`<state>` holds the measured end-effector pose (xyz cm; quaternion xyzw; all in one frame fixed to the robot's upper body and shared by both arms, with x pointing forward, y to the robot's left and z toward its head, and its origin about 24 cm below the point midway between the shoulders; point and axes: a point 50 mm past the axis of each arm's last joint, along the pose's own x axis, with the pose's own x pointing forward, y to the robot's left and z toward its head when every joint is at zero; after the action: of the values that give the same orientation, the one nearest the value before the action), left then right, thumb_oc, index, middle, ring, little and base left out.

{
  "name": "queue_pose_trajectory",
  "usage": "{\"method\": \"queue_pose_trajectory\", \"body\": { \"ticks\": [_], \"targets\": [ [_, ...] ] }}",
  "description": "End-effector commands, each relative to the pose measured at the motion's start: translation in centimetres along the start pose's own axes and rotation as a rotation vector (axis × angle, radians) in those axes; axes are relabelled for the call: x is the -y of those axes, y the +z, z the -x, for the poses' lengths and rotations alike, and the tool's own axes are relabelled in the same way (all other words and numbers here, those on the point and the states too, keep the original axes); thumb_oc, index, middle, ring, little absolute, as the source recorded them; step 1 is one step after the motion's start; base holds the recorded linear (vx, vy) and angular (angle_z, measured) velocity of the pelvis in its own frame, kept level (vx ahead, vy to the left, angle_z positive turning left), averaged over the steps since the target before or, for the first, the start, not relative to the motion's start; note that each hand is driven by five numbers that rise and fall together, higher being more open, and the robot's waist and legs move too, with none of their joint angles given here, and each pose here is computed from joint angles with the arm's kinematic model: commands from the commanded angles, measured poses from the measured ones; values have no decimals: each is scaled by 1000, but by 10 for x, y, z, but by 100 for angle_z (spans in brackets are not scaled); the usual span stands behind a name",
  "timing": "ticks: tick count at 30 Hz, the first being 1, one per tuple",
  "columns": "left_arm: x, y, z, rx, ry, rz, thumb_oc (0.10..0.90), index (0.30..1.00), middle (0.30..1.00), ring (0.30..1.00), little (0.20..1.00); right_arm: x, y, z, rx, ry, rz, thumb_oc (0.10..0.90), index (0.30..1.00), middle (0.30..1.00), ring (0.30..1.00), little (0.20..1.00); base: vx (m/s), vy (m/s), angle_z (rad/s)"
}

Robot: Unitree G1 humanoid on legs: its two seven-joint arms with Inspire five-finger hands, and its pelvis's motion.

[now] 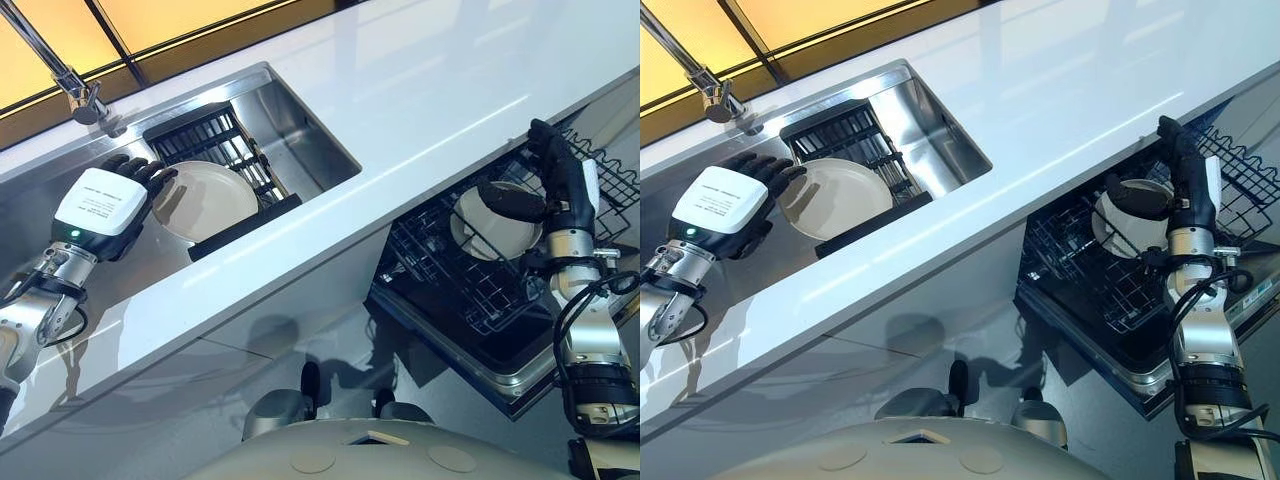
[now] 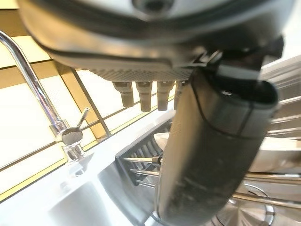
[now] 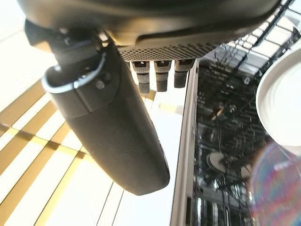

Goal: Pick up plates and place into dishwasher.

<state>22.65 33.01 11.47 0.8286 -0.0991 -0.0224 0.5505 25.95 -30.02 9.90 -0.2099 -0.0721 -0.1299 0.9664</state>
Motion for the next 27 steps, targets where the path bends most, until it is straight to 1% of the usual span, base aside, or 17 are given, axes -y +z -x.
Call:
{"method": "queue_pose_trajectory", "body": {
  "ticks": [1, 15, 16, 17, 18, 19, 22, 27],
  "targets": [
    [-40, -17, -25, -27, 170, -90, 800, 900, 900, 900, 900, 10, 51, -12, 257, -13, -14, 800, 900, 900, 900, 900, 54, -5, -2],
    [-31, 2, -36, 44, 104, -77, 800, 900, 900, 900, 900, 0, 47, -7, 236, 42, -45, 800, 900, 900, 900, 900, 35, -5, -5],
    [-31, 3, -37, 44, 106, -68, 493, 636, 636, 636, 593, -1, 48, -7, 238, 46, -49, 800, 900, 900, 900, 900, 16, -6, -4],
    [-30, 4, -38, 44, 111, -65, 383, 542, 542, 542, 483, -2, 48, -7, 242, 48, -55, 800, 900, 900, 900, 900, 15, -7, -4],
    [-30, 5, -39, 44, 122, -64, 119, 316, 316, 316, 219, -3, 49, -7, 245, 48, -58, 800, 900, 900, 900, 900, 9, -5, -5],
    [-31, 5, -39, 39, 141, -58, 100, 300, 300, 300, 200, -4, 50, -7, 248, 49, -63, 800, 900, 900, 900, 900, 7, -7, -9],
    [-31, 3, -39, 22, 194, -66, 100, 300, 300, 300, 200, -4, 50, -6, 254, 49, -73, 800, 900, 900, 900, 900, 1, -5, -12],
    [-41, -6, -38, -2, 273, -118, 100, 300, 300, 300, 200, -1, 52, -6, 258, 36, -92, 800, 900, 900, 900, 900, 0, 0, 0]
  ]
}}
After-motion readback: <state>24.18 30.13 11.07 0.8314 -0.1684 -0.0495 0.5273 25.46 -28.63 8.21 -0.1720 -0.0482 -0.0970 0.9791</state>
